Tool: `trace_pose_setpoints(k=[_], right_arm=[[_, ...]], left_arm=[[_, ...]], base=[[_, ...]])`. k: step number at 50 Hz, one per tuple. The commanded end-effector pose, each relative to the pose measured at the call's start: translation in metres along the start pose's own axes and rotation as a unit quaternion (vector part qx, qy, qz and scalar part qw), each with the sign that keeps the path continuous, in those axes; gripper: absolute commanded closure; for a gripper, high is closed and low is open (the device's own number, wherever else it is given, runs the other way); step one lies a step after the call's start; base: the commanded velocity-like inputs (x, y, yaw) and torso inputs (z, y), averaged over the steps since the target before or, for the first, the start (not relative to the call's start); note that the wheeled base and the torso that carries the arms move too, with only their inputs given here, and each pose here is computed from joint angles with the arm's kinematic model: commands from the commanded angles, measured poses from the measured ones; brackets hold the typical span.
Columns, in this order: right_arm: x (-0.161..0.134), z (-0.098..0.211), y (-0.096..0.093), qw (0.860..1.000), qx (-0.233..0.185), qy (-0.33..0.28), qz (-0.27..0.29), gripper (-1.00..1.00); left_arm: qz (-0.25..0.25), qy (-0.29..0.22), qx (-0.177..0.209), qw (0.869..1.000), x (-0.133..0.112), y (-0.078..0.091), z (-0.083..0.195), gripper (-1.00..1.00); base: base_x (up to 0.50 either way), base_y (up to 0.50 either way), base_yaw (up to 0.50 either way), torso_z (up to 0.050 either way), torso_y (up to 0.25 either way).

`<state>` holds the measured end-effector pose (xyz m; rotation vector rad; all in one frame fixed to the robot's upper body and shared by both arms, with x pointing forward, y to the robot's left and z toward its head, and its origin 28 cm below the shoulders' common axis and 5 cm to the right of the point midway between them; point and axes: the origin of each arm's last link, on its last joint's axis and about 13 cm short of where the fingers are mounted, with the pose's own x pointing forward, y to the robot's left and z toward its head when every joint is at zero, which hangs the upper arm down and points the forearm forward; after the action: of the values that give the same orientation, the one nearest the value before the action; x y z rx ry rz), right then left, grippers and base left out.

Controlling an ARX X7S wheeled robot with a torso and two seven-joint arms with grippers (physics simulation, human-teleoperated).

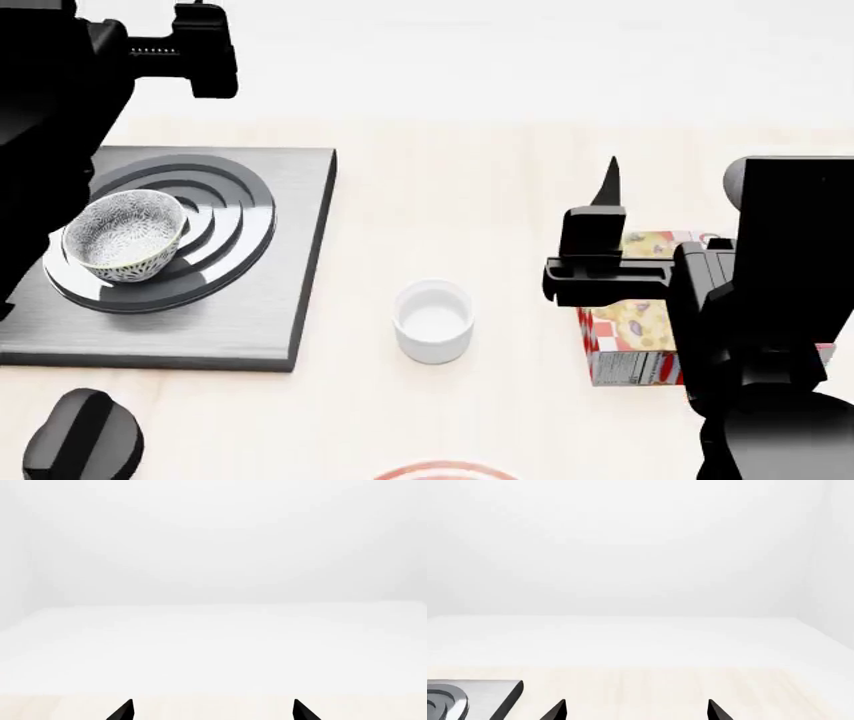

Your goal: Pick the akita bowl on the stove and place it on the plate.

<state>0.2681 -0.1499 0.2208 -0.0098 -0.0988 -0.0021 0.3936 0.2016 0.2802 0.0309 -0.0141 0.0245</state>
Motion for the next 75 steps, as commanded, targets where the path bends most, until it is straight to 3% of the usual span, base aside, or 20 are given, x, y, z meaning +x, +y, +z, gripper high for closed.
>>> trace_pose_setpoints(k=[1, 13, 16, 38, 45, 58, 75], right_arm=[[0.000, 0.000, 0.000, 1.000, 0.001, 0.000, 0.000, -1.00], [0.000, -0.001, 0.000, 1.000, 0.001, 0.000, 0.001, -1.00], [0.000, -0.001, 0.000, 1.000, 0.001, 0.000, 0.001, -1.00], [0.000, 0.000, 0.001, 1.000, 0.000, 0.001, 0.001, -1.00], [0.000, 0.000, 0.001, 1.000, 0.001, 0.001, 0.001, -1.00], [0.000, 0.000, 0.001, 1.000, 0.001, 0.001, 0.001, -1.00], [0.000, 0.000, 0.001, 1.000, 0.001, 0.000, 0.001, -1.00]], left_arm=[[-0.012, -0.006, 0.010, 1.000, 0.001, 0.000, -0.002, -1.00], [-0.010, -0.012, 0.017, 1.000, 0.000, 0.002, -0.004, -1.00], [-0.008, -0.017, 0.034, 0.999, 0.001, 0.002, -0.006, -1.00], [-0.019, -0.017, 0.034, 0.999, -0.001, 0.001, -0.005, -1.00], [-0.034, 0.014, 0.043, 0.998, -0.003, -0.002, -0.009, -1.00], [-0.002, 0.088, 0.077, 0.993, 0.001, -0.003, -0.029, -1.00], [0.026, 0.121, 0.103, 0.987, 0.002, 0.001, -0.050, -1.00]], base=[[0.00, 0.00, 0.00, 0.000, 0.000], [0.00, 0.00, 0.00, 0.000, -0.090], [0.00, 0.00, 0.00, 0.000, 0.000], [0.00, 0.00, 0.00, 0.000, -0.104], [0.00, 0.00, 0.00, 0.000, -0.004], [0.00, 0.00, 0.00, 0.000, 0.000], [0.00, 0.00, 0.00, 0.000, 0.000]])
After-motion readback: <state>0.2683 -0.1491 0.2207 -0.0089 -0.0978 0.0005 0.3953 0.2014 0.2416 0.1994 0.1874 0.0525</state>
